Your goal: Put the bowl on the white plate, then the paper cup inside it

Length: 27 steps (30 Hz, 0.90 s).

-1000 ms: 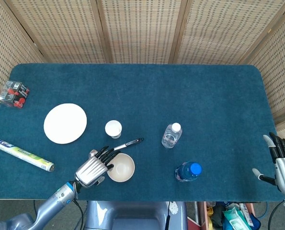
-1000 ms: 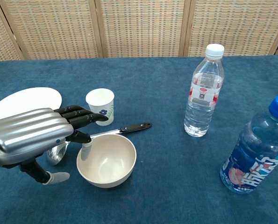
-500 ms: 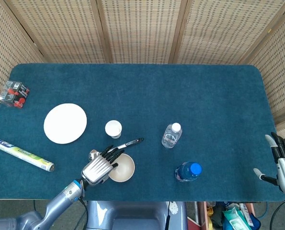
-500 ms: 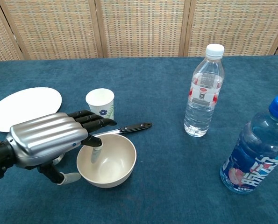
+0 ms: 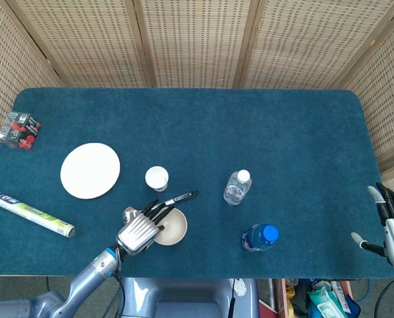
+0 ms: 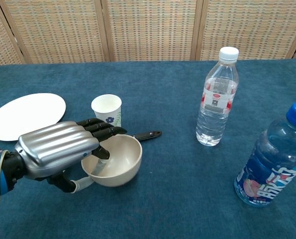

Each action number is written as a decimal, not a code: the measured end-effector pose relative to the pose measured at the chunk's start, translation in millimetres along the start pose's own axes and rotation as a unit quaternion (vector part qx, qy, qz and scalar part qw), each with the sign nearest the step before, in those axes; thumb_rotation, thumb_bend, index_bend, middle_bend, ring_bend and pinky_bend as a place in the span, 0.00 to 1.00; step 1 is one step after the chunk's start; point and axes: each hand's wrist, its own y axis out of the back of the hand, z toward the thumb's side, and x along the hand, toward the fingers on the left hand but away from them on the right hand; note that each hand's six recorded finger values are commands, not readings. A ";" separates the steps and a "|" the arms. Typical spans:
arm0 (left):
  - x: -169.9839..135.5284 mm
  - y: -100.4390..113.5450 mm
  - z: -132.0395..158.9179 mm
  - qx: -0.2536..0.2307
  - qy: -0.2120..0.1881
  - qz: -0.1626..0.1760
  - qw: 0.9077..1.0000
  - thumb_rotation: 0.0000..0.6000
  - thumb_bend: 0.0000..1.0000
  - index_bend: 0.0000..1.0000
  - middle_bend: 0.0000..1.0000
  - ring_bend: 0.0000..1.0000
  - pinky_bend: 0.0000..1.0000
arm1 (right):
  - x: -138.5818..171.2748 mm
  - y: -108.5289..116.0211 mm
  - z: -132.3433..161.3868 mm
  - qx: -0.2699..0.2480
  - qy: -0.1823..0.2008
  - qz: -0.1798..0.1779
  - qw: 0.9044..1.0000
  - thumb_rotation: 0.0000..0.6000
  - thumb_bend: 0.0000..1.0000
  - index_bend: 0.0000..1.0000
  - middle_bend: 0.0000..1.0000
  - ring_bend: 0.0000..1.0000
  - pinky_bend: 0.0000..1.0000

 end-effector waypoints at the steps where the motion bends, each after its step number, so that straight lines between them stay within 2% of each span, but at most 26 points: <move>1: -0.4 -0.7 -0.5 0.000 0.001 0.000 1.000 1.00 0.45 0.64 0.00 0.00 0.00 | 0.1 0.0 0.1 0.000 0.000 0.000 1.000 1.00 0.14 0.01 0.00 0.00 0.00; 9: -2.9 1.4 -4.1 -0.004 0.006 0.007 1.000 1.00 0.46 0.65 0.00 0.00 0.00 | 0.1 -0.2 0.5 -0.001 0.001 0.001 1.000 1.00 0.14 0.01 0.00 0.00 0.00; 15: -7.4 11.2 -7.5 -0.003 0.005 0.021 1.000 1.00 0.46 0.65 0.00 0.00 0.00 | 0.3 0.1 0.1 -0.002 0.000 0.001 1.000 1.00 0.14 0.01 0.00 0.00 0.00; 21: -18.1 33.2 -18.9 -0.002 0.015 0.050 0.999 1.00 0.46 0.65 0.00 0.00 0.00 | 0.4 -0.3 1.1 -0.001 0.003 0.002 1.000 1.00 0.14 0.01 0.00 0.00 0.00; 27: -39.2 61.6 -55.3 -0.002 0.049 0.069 0.996 1.00 0.46 0.65 0.00 0.00 0.00 | 0.9 -0.1 1.6 0.000 0.003 0.001 1.000 1.00 0.14 0.01 0.00 0.00 0.00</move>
